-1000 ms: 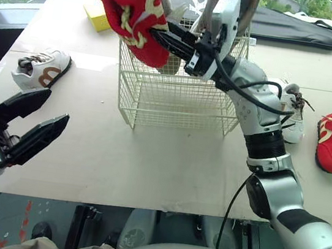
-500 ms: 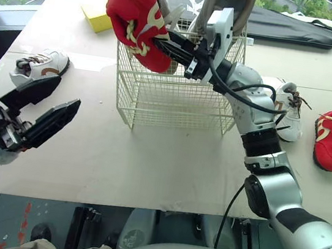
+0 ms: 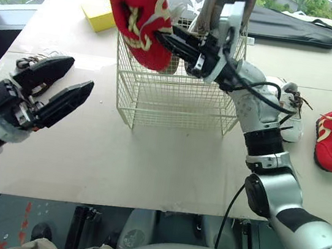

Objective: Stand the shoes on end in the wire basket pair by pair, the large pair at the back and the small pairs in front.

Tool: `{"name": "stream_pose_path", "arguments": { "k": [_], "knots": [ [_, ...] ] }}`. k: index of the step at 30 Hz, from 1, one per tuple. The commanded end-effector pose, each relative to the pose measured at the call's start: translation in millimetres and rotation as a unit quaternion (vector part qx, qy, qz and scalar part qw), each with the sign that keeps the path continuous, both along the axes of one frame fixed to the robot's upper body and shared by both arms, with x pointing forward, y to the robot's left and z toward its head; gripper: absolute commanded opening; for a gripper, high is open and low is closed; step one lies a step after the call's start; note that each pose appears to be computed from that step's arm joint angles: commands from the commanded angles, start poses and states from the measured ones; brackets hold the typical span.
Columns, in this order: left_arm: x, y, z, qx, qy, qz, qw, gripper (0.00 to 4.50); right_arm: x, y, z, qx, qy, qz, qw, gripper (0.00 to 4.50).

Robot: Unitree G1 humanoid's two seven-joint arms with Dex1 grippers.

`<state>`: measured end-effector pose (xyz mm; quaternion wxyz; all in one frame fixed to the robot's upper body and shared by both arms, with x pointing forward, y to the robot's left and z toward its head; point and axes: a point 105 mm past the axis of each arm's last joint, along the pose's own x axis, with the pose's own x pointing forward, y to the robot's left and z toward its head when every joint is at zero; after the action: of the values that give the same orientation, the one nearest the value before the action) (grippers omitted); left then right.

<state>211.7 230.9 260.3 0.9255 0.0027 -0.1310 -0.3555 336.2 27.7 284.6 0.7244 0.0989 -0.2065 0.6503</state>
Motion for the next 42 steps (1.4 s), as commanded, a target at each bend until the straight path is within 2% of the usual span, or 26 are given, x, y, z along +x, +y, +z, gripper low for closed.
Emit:
{"name": "stream_pose_path", "arguments": {
  "k": [1,9,17,24,32,40,42],
  "knots": [
    [4,-2,4,0.0,0.0,-0.011,1.0,3.99,-3,0,8,-0.004,-0.03,-0.005,1.0,0.02],
    [12,-7,11,0.009,-0.005,-0.022,1.0,3.99,-1,7,4,-0.017,-0.043,-0.009,0.999,0.02],
    [13,-7,6,0.012,0.002,-0.025,1.0,3.99,7,16,-20,-0.045,-0.024,-0.012,0.999,0.02],
    [18,-2,10,0.037,-0.001,-0.017,0.999,3.99,-12,10,5,0.01,-0.037,0.038,0.999,0.02],
    [34,-23,39,0.059,-0.037,-0.082,0.994,3.99,-33,14,11,-0.026,-0.082,0.081,0.993,0.02],
    [42,-43,46,0.086,-0.046,-0.151,0.984,3.99,-52,12,13,-0.051,-0.099,0.114,0.987,0.02],
    [43,-45,46,0.091,-0.047,-0.164,0.981,3.59,-55,10,13,-0.056,-0.102,0.119,0.986,0.02]
  ]
}}
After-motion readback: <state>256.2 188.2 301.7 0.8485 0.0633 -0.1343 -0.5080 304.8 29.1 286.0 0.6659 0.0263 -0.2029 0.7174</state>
